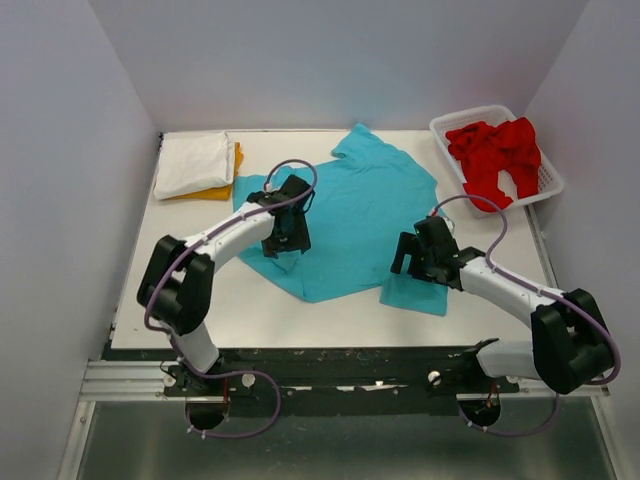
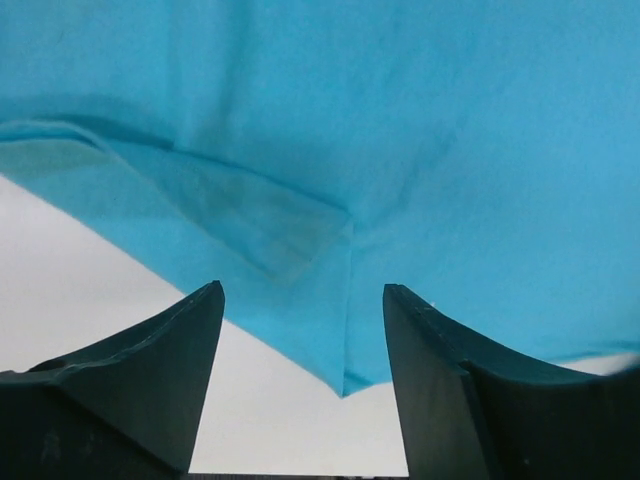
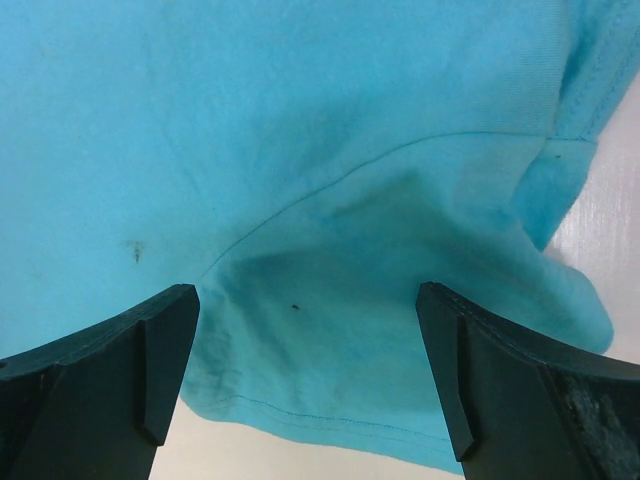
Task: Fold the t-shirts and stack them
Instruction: Flatten out the tshirt
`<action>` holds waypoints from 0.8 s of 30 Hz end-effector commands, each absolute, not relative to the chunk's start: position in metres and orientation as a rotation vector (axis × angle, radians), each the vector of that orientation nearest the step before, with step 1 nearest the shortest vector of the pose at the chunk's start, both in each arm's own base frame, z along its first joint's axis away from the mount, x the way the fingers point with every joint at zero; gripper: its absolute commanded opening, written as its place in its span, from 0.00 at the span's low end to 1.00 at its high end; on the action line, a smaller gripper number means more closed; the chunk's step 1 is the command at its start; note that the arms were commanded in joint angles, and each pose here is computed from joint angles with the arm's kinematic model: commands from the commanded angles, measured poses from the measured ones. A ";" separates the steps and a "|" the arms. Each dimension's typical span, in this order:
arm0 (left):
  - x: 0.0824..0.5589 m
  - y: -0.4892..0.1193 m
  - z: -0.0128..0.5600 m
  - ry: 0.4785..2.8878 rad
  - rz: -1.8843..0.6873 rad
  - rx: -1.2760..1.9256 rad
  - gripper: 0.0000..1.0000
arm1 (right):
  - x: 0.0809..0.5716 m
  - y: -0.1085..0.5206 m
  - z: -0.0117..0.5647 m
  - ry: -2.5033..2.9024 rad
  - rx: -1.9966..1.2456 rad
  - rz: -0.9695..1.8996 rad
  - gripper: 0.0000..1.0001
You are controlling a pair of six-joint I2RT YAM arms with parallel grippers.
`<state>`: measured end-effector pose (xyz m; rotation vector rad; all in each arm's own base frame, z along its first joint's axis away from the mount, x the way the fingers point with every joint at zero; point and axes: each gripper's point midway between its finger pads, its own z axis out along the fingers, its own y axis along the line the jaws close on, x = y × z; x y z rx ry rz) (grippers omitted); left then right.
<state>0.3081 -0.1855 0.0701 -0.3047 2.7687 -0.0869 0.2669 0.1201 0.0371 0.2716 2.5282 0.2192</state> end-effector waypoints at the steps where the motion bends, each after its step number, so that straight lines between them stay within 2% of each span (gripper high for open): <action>1: 0.290 -0.176 0.091 2.666 -0.198 -0.305 0.68 | 0.260 0.107 0.028 2.553 0.268 0.132 1.00; 4: 0.282 -0.168 0.083 2.656 -0.208 -0.350 0.68 | 0.261 0.108 0.026 2.560 0.261 0.128 1.00; 9: 0.303 -0.175 0.069 2.636 -0.363 -0.420 0.52 | 0.259 0.109 0.019 2.586 0.253 0.128 1.00; 13: 0.309 -0.181 0.057 2.667 -0.373 -0.445 0.40 | 0.256 0.108 0.013 2.601 0.262 0.113 1.00; 24: 0.299 -0.173 0.031 2.741 -0.288 -0.469 0.31 | 0.254 0.106 0.012 2.610 0.277 0.102 1.00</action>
